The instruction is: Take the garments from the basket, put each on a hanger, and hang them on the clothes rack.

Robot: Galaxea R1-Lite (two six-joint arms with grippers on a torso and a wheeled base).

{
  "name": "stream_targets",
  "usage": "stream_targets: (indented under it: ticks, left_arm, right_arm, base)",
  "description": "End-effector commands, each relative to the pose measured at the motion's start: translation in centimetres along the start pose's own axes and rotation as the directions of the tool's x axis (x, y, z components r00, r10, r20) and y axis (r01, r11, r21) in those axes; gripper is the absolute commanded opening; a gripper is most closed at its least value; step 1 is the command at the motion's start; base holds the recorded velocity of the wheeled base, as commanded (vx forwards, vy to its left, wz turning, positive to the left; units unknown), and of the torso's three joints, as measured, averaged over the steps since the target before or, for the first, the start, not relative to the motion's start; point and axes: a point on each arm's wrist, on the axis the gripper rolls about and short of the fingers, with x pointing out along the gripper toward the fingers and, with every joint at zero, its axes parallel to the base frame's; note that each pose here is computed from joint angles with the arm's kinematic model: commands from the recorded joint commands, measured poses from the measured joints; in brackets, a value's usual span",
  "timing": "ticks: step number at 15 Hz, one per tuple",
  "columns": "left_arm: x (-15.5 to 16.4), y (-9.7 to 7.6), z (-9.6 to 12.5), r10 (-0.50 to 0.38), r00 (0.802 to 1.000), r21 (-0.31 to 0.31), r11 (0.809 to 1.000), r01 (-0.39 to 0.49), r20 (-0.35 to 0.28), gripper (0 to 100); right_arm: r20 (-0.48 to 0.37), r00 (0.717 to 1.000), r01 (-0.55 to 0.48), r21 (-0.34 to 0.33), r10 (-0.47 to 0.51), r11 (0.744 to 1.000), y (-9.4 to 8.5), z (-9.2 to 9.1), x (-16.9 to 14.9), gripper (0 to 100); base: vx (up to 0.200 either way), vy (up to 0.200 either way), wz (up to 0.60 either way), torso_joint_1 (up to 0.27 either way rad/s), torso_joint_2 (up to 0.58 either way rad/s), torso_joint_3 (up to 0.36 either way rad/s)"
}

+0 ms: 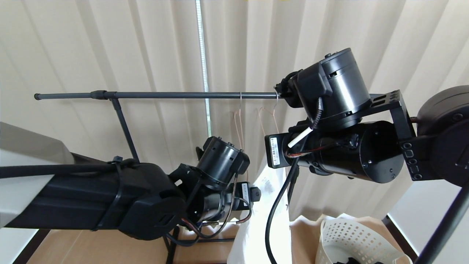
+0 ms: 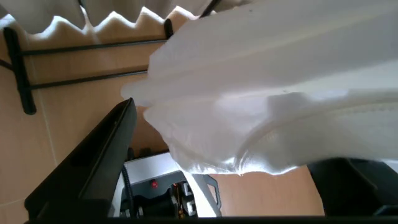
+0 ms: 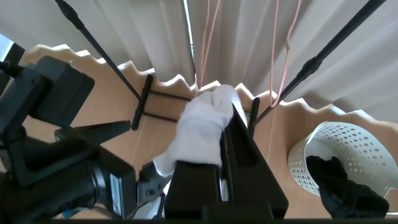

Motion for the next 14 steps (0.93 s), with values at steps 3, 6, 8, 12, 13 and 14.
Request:
stream_targets:
  ticks: [3, 6, 8, 12, 13, 14]
  left_arm:
    - [1.8, 0.1, 0.6, 0.046, 0.999, -0.010, 0.999, -0.046, 0.023, 100]
    - [3.6, 0.4, 0.8, 0.103, 0.994, -0.017, 0.995, -0.103, 0.040, 100]
    - [4.5, 0.8, 0.7, 0.134, 0.990, -0.018, 0.991, -0.133, 0.036, 100]
    - [5.2, 1.4, 0.8, 0.160, 0.986, -0.024, 0.987, -0.159, 0.037, 100]
    - [5.1, 1.4, 0.8, 0.160, 0.986, -0.023, 0.987, -0.159, 0.037, 100]
    - [5.0, 1.4, 0.8, 0.166, 0.985, -0.023, 0.986, -0.165, 0.040, 100]
  right_arm:
    - [0.005, 1.000, -0.002, 0.003, 0.002, 1.000, -0.7, -0.2, -1.0, 0]
    - [0.017, 1.000, -0.006, 0.007, 0.006, 1.000, -1.1, 0.0, -1.9, 0]
    - [0.027, 1.000, -0.012, 0.012, 0.012, 1.000, -1.5, 0.1, -2.6, 0]
    - [0.035, 0.999, -0.014, 0.014, 0.014, 1.000, -1.7, 0.3, -3.0, 0]
    - [0.035, 0.999, -0.014, 0.015, 0.014, 1.000, -1.7, 0.2, -3.1, 0]
    - [0.030, 0.999, -0.012, 0.012, 0.012, 1.000, -1.7, 0.0, -3.0, 0]
  base:
    - [0.000, 0.000, 0.00, 0.000, 0.00, 0.000]
    - [0.000, 0.000, 0.00, 0.000, 0.00, 0.000]
    - [0.000, 0.000, 0.00, 0.000, 0.00, 0.000]
    - [0.000, 0.000, 0.00, 0.000, 0.00, 0.000]
    - [0.000, 0.000, 0.00, 0.000, 0.00, 0.000]
    - [0.000, 0.000, 0.00, 0.000, 0.00, 0.000]
